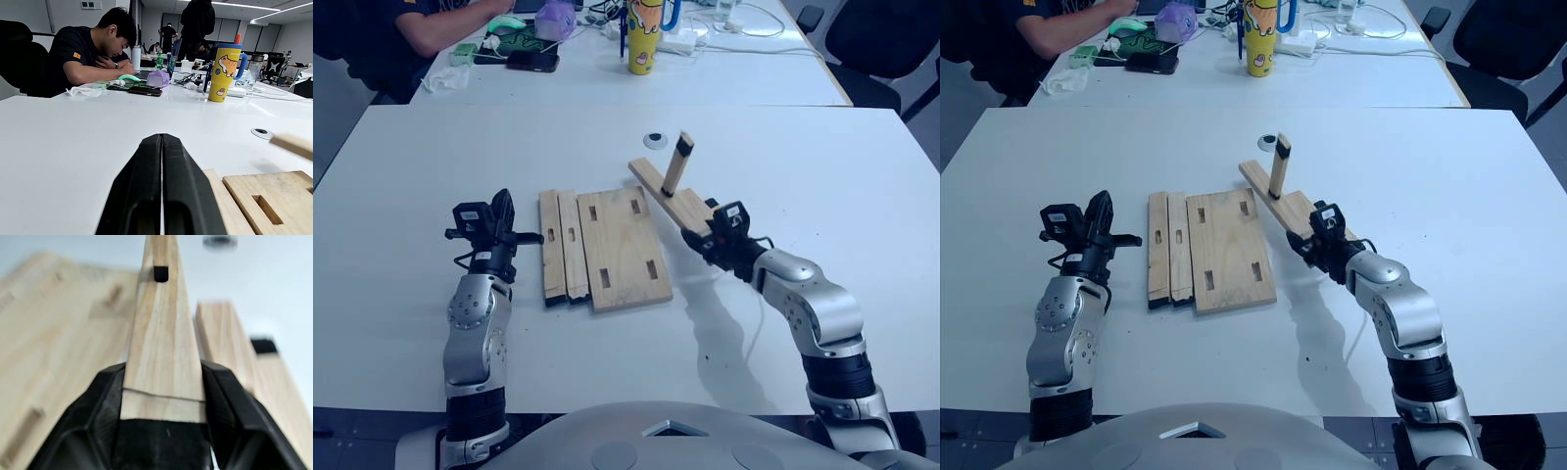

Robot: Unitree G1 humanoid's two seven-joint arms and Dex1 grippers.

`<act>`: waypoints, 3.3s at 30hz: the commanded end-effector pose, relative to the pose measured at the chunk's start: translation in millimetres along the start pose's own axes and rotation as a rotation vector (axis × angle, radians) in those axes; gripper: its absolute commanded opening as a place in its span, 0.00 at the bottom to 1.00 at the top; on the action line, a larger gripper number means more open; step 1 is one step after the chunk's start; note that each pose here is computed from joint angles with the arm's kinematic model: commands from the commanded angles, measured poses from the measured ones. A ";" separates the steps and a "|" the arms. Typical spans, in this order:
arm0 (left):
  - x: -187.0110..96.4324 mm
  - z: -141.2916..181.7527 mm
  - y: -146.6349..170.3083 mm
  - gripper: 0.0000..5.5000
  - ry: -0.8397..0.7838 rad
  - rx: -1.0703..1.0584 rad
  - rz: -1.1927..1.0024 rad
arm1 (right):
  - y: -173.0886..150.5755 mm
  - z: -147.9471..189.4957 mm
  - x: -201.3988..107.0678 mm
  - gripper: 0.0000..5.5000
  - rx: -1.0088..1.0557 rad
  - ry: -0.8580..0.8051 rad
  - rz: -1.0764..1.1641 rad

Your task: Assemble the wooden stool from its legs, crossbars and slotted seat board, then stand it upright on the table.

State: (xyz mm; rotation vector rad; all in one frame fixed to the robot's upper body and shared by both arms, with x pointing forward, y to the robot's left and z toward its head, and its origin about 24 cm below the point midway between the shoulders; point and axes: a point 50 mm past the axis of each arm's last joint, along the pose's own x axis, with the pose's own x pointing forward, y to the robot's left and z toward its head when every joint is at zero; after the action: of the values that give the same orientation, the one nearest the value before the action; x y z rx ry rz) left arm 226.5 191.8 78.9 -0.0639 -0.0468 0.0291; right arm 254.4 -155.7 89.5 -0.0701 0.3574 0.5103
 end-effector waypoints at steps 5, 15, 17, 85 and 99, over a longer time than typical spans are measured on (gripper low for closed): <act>3.1 3.0 -2.1 0.00 -0.011 -0.018 -0.012 | -2.8 22.1 0.7 0.38 0.000 -0.170 0.017; 11.3 36.5 -40.2 0.05 0.035 -0.832 -0.362 | 17.7 48.8 -4.5 0.38 -0.127 -0.388 0.290; 14.4 39.7 -40.1 0.11 0.046 -0.910 -0.364 | 20.0 50.0 -5.8 0.38 -0.134 -0.407 0.321; 28.0 59.7 -38.5 0.48 -0.008 -1.285 -0.502 | 35.1 72.2 -9.0 0.38 -0.279 -0.531 0.470; 29.5 64.1 -33.9 0.48 -0.042 -1.270 -0.505 | 44.6 62.8 -15.5 0.38 -0.305 -0.464 0.626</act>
State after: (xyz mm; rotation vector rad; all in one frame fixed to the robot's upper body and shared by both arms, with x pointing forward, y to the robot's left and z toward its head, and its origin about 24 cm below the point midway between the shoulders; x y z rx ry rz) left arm 253.4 159.7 138.6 -1.3356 -0.0830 -0.4988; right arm 242.6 -113.1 156.5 -0.1180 -0.1812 1.1504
